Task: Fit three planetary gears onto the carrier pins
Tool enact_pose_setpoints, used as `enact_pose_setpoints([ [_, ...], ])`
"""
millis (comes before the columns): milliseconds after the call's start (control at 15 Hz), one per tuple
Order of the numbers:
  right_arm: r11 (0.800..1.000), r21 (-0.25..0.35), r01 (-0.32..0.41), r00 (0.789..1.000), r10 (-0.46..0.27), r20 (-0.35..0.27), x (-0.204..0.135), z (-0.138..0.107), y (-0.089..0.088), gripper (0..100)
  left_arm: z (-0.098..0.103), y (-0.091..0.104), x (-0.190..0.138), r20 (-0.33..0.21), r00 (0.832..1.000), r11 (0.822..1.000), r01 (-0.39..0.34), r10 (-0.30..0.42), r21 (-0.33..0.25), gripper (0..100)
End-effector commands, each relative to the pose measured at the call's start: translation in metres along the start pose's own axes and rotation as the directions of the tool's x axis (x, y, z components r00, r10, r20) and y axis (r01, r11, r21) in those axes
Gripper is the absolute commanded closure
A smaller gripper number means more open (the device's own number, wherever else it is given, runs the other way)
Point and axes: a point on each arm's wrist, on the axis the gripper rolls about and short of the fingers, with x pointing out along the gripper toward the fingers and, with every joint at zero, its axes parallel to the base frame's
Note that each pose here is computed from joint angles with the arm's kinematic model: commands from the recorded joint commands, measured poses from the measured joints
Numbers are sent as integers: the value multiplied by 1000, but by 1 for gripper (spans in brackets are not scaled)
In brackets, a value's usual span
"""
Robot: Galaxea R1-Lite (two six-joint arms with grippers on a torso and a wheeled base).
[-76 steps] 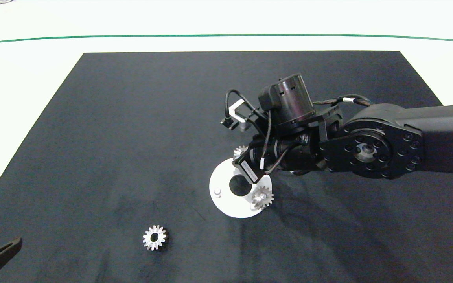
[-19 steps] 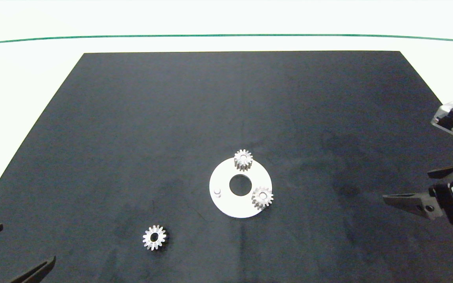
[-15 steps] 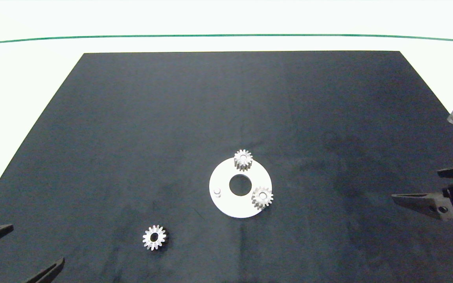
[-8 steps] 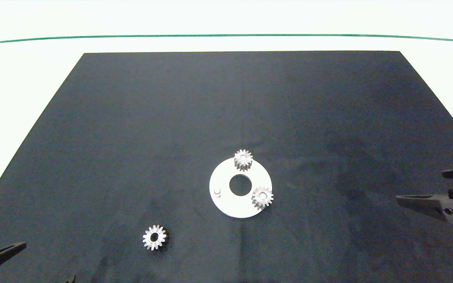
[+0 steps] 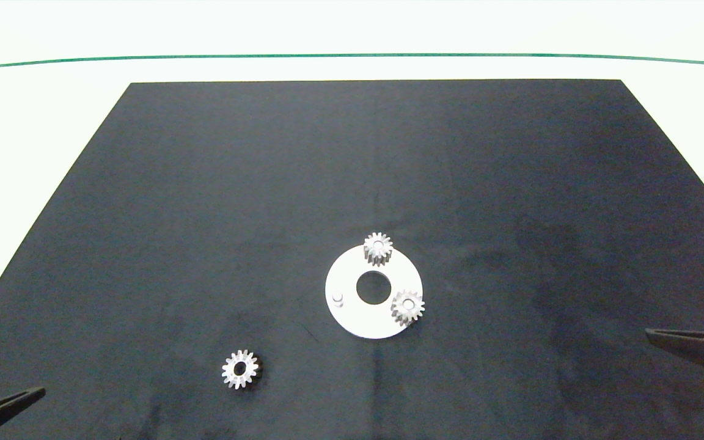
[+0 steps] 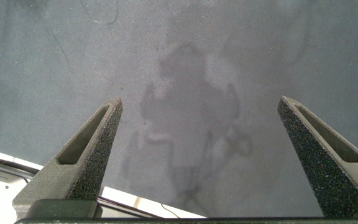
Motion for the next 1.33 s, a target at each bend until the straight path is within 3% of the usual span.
enact_pose_setpoints([
  [67,1000,-1,1,1000,-1,-1,-2,-3,0,0,-13,-2,-1,7,1000,1000,2,-2,2,0],
  [333,1000,-3,0,1000,0,-7,-1,-4,0,0,-1,0,8,-28,1000,1000,4,-4,5,0],
  [600,1000,-6,3,1000,-3,-6,-1,-3,0,0,10,0,15,-116,993,999,34,-32,14,0],
  [733,1000,-5,4,1000,-4,-8,0,-2,0,0,17,-2,11,-177,981,996,88,-81,30,0],
  [1067,1000,-10,5,1000,-5,-9,1,-1,0,0,22,-4,17,-171,980,993,108,-98,48,0],
  [1333,1000,-10,3,1000,-3,-12,2,-1,0,0,22,-8,17,-163,973,977,180,-161,112,0],
])
